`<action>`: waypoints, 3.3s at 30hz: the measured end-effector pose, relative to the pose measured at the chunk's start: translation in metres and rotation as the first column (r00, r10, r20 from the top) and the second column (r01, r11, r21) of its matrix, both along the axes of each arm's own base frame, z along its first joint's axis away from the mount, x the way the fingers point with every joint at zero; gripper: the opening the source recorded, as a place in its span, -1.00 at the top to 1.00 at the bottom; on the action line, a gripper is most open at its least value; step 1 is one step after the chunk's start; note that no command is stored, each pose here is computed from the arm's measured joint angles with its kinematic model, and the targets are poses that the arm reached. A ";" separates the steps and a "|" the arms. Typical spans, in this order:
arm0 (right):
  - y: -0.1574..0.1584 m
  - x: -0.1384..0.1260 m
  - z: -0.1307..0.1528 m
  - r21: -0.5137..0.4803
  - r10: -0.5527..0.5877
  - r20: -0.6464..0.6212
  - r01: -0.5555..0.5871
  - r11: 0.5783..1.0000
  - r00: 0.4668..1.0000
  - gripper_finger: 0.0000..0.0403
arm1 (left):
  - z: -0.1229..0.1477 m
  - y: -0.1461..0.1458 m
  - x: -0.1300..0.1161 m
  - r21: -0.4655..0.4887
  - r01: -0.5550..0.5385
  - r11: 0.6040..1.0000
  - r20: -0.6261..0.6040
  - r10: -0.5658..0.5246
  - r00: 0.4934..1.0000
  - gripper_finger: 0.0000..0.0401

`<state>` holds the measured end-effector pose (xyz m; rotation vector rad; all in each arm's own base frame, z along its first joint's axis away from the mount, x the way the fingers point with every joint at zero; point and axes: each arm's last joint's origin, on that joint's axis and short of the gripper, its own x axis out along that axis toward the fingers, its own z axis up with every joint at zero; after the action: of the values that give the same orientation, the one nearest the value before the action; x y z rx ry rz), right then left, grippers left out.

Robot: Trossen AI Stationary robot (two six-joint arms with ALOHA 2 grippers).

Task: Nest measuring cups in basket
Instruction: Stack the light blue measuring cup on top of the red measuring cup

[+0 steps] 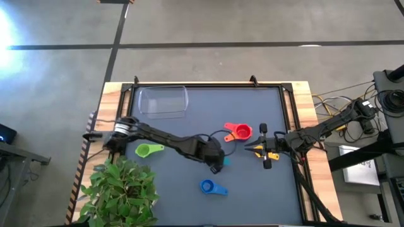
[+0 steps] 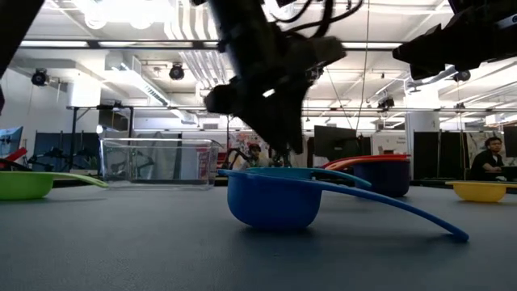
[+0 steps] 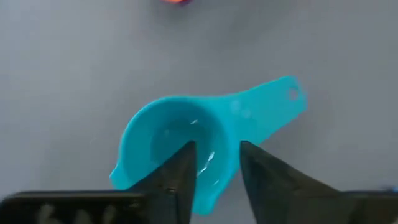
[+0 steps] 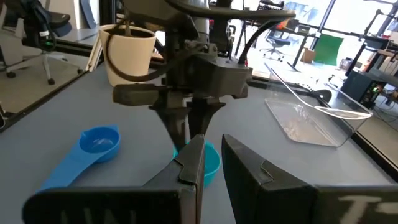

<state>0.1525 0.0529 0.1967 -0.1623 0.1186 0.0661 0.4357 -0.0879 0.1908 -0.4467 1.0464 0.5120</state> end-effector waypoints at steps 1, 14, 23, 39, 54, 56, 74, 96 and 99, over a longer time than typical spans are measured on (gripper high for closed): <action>0.000 0.000 0.000 0.000 0.000 0.000 0.000 1.000 1.000 0.79 | 0.002 -0.002 0.005 0.009 0.018 1.000 -0.008 -0.018 1.000 0.38; 0.000 0.000 0.000 -0.002 0.000 -0.003 0.000 1.000 1.000 0.79 | -0.005 -0.033 0.037 0.109 0.210 0.972 -0.226 -0.182 0.957 -0.23; 0.000 0.000 0.000 -0.008 0.001 -0.003 -0.001 1.000 1.000 0.79 | -0.014 -0.034 0.024 0.213 0.195 0.957 -0.351 -0.111 0.930 -0.24; 0.000 0.000 -0.001 -0.010 0.001 -0.007 -0.001 1.000 1.000 0.79 | -0.027 -0.025 -0.007 0.252 0.163 0.954 -0.385 -0.056 0.921 -0.17; 0.000 0.000 0.000 -0.010 -0.007 -0.003 0.007 1.000 1.000 0.79 | -0.014 0.008 -0.085 0.089 -0.232 0.969 -0.041 0.236 0.971 -0.16; 0.000 0.000 0.000 -0.009 -0.007 0.000 0.007 1.000 1.000 0.79 | -0.015 0.009 -0.088 0.024 -0.283 0.959 0.011 0.283 0.959 -0.16; 0.000 0.000 0.000 -0.010 -0.006 -0.001 0.006 1.000 1.000 0.79 | -0.019 0.015 -0.080 -0.121 -0.375 0.919 0.098 0.387 0.917 -0.16; 0.000 0.000 0.000 -0.018 -0.006 -0.002 0.006 1.000 1.000 0.79 | -0.039 0.024 -0.066 -0.143 -0.351 0.925 0.102 0.366 0.925 -0.11; 0.000 0.000 0.000 -0.018 -0.006 -0.002 0.006 1.000 1.000 0.79 | -0.039 0.027 -0.066 -0.132 -0.340 0.931 0.100 0.354 0.930 0.05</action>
<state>0.1525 0.0526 0.1964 -0.1796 0.1214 0.0596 0.3700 -0.0608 0.1513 -0.7632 0.8827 0.7327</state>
